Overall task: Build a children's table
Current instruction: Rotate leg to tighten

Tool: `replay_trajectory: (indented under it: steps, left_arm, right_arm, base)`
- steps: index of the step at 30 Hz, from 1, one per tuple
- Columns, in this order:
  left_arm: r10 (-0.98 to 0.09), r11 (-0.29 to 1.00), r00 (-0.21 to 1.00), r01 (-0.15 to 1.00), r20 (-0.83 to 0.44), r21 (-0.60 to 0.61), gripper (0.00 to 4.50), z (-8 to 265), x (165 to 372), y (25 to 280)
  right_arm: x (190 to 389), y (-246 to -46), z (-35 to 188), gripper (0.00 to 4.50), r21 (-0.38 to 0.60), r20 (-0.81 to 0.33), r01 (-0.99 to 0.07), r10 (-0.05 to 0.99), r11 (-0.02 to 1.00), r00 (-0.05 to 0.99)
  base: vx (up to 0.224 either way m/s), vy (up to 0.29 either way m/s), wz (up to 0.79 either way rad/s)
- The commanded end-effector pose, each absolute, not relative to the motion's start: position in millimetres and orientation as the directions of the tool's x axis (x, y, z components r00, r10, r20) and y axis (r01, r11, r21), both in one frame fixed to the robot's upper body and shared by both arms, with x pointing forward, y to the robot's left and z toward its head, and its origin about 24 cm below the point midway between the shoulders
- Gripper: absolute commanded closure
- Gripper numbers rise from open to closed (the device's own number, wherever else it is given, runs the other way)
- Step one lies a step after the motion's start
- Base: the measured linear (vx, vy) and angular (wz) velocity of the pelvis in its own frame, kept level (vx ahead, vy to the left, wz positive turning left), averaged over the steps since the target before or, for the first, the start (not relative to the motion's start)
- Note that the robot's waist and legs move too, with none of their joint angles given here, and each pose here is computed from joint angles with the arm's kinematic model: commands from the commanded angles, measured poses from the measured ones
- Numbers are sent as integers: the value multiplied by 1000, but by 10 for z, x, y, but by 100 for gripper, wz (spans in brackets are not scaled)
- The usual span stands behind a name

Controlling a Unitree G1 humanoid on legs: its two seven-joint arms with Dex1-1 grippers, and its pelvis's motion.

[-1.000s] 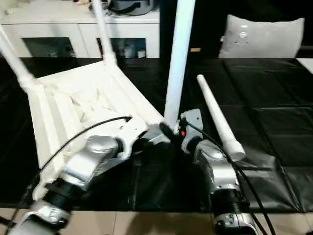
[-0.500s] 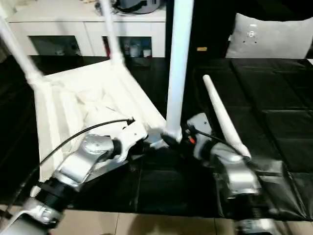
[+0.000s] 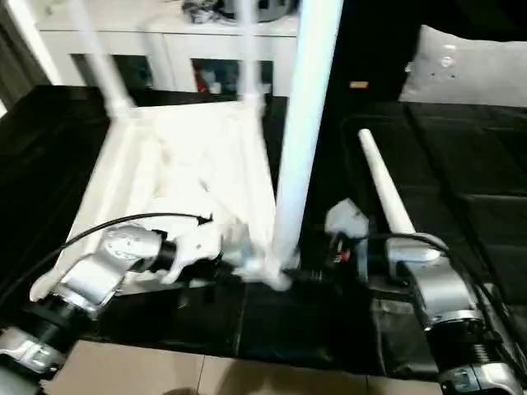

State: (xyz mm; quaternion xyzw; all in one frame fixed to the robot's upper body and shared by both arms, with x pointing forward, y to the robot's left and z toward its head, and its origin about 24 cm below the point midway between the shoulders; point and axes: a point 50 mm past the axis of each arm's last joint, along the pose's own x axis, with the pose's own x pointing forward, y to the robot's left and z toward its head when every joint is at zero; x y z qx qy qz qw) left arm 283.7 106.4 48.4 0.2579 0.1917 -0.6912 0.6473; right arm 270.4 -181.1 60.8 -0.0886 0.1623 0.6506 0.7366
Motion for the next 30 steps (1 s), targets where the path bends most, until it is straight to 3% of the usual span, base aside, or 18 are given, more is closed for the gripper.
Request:
replay_trajectory:
  steps: [1, 12, 16, 21, 24, 26, 28, 30]
  left_arm:
    - [-741, -212, -166, 977, -651, -9, 450, 344, 2708, 991]
    - [-742, -225, -180, 974, -646, -13, 450, 334, 2708, 988]
    - [-762, -177, -155, 984, -629, -29, 450, 321, 2710, 1011]
    - [-820, -50, -69, 998, -568, -50, 450, 338, 2713, 988]
    - [-831, 75, 36, 996, -555, -49, 450, 342, 2722, 946]
    - [-831, 104, 61, 994, -553, -46, 450, 345, 2729, 930]
    - [-824, 278, 218, 960, -522, -37, 450, 390, 2797, 791]
    - [-818, 311, 249, 950, -519, -35, 450, 399, 2813, 753]
  right_arm:
    - [2704, -1765, 645, 38, 72, -354, -994, 934, 86, 55]
    - [2655, -1709, 562, 131, 135, -363, -990, 932, 48, -5]
    - [2628, -1691, 524, 168, 163, -339, -984, 941, 65, 6]
    - [2673, -1599, 467, 184, 181, -310, -966, 943, 186, 123]
    - [2798, -1466, 418, 187, 167, -292, -917, 906, 363, 305]
    - [2816, -1439, 413, 188, 167, -284, -906, 899, 388, 333]
    - [2917, -1302, 335, 188, 157, -286, -824, 824, 544, 489]
    - [2946, -1278, 304, 188, 152, -297, -792, 792, 591, 534]
  base:
    - [0, 0, 0]
    - [0, 0, 0]
    - [0, 0, 0]
    - [0, 0, 0]
    - [0, 0, 0]
    - [0, 0, 0]
    - [0, 0, 0]
    - [0, 0, 0]
